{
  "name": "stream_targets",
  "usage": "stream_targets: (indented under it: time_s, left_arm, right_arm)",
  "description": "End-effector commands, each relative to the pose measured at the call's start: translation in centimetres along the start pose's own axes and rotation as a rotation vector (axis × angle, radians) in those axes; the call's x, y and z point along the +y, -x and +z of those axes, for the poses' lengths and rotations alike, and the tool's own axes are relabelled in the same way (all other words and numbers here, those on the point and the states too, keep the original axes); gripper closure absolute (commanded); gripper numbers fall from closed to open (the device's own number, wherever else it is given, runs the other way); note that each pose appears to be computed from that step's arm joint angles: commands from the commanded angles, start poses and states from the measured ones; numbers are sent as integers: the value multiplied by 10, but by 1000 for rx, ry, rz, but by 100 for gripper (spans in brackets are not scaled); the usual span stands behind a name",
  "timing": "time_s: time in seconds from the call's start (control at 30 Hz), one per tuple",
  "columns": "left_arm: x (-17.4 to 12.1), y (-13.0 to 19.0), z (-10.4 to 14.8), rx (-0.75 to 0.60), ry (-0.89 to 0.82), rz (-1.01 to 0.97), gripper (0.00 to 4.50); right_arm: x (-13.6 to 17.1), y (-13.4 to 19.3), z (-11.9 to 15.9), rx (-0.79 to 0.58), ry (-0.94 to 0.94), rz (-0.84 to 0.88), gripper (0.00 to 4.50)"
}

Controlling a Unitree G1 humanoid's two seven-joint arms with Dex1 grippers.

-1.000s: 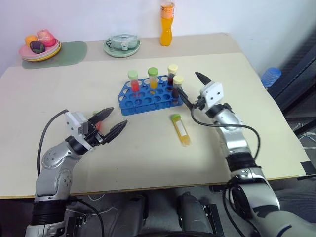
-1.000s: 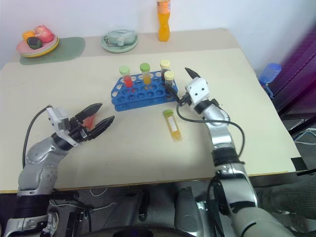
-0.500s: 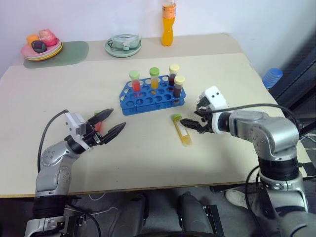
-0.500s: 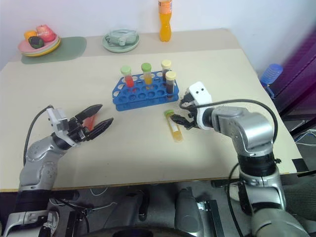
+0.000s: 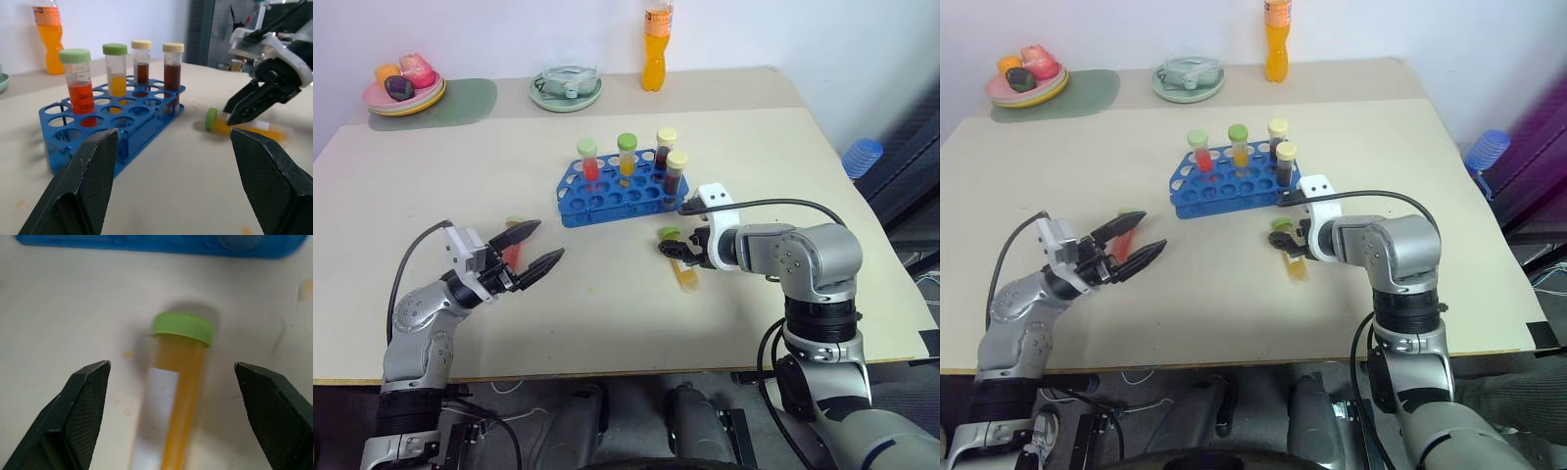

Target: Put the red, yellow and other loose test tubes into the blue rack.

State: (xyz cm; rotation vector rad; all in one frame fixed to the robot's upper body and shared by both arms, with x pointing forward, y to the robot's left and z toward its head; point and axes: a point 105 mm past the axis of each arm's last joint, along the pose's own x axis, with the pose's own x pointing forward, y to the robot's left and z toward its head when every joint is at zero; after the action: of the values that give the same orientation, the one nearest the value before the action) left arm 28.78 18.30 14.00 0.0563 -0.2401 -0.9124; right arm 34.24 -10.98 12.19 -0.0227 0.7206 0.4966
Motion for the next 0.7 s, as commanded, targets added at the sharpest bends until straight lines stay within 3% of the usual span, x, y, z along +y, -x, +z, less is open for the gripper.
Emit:
stream_targets:
  time_s: [0.03, 0.2, 0.7]
  left_arm:
    - [-12, 0, 12, -8, -37, -105, 77]
    - [-22, 8, 21, 22, 3, -249, 77]
    - [-20, 16, 10, 50, 19, -270, 77]
  right_arm:
    - [3, -1, 9, -23, 26, -5, 36]
    - [-4, -1, 12, 6, 23, -25, 36]
    - [-4, -8, -4, 113, 154, -85, 36]
